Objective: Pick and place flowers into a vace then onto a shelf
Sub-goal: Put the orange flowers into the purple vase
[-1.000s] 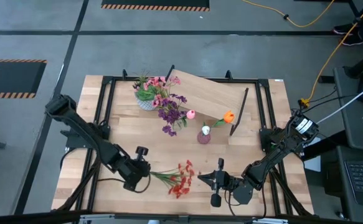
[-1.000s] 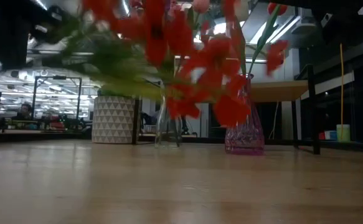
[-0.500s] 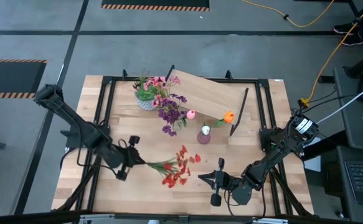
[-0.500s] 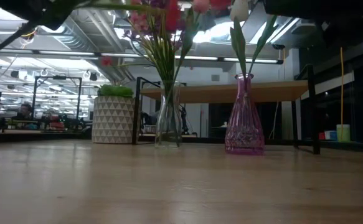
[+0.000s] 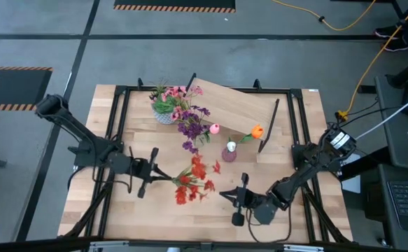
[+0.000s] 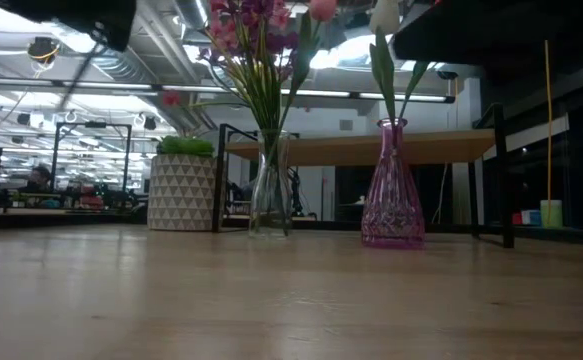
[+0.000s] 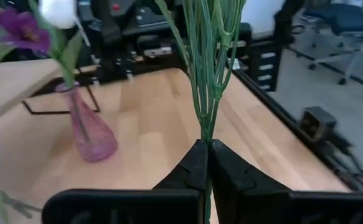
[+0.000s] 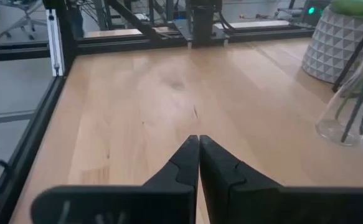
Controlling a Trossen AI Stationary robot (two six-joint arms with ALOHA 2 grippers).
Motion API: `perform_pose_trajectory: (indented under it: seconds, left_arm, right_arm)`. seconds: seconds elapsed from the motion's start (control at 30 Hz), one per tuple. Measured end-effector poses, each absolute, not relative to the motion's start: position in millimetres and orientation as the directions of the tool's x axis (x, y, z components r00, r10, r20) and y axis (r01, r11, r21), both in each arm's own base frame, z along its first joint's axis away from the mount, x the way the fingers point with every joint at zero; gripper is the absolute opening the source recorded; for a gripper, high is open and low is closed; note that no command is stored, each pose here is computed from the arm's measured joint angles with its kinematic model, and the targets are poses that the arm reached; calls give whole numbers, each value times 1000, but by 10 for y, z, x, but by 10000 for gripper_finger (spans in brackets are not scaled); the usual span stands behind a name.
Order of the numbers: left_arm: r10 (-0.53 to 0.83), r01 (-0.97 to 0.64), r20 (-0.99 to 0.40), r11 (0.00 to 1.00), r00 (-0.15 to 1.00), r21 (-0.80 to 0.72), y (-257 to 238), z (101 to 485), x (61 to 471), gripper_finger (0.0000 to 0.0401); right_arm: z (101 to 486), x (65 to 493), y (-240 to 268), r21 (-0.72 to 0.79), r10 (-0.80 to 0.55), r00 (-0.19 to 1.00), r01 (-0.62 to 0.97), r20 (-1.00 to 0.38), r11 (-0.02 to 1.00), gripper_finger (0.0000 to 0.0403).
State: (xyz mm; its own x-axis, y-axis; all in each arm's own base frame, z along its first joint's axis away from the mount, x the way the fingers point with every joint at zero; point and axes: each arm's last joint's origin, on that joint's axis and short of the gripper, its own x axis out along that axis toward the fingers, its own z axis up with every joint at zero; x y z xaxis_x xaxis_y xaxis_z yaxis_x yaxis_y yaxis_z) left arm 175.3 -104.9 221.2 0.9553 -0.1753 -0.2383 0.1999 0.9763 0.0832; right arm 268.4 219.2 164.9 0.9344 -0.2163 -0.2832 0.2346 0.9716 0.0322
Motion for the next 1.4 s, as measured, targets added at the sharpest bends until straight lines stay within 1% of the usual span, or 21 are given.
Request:
perform_pose_trajectory:
  seconds: [0.13,0.3,0.47,0.57,0.7,0.9,0.97,1.07,1.17,1.4]
  left_arm:
    - [-145,163,-173,982,974,97,-1003,2159,1847,3]
    - [-177,192,-115,971,977,141,-998,2132,1986,3]
    - [-172,180,-70,974,983,140,-977,2072,2124,3]
    - [-153,159,-56,978,987,135,-961,2022,2195,3]
    - [-139,142,-26,981,990,133,-953,1977,2262,3]
    - [-171,165,27,975,985,147,-972,1966,2305,3]
    - [-185,178,36,973,982,145,-980,1964,2311,3]
    - [-186,178,51,974,981,141,-986,1959,2321,3]
    - [-182,172,63,975,981,138,-989,1947,2335,3]
    - [-183,173,64,975,981,137,-1001,1903,2359,3]
  right_arm:
    - [1671,2819,2066,47,-187,939,209,-289,977,16]
    - [1758,2964,1960,12,-119,963,126,-240,992,16]
    - [1845,3061,1862,-60,-120,978,111,-171,992,16]
    - [1861,3101,1811,-84,-113,981,101,-160,991,16]
    - [1905,3144,1770,-75,-79,989,70,-125,995,16]
    - [1977,3189,1708,-77,-88,994,83,-62,994,21]
    - [1989,3198,1695,-67,-86,995,83,-52,994,30]
    - [1991,3223,1664,-49,-45,998,43,-52,998,53]
    - [1997,3251,1623,-29,-19,999,17,-47,999,84]
    - [2015,3279,1569,-28,-33,999,32,-30,999,155]
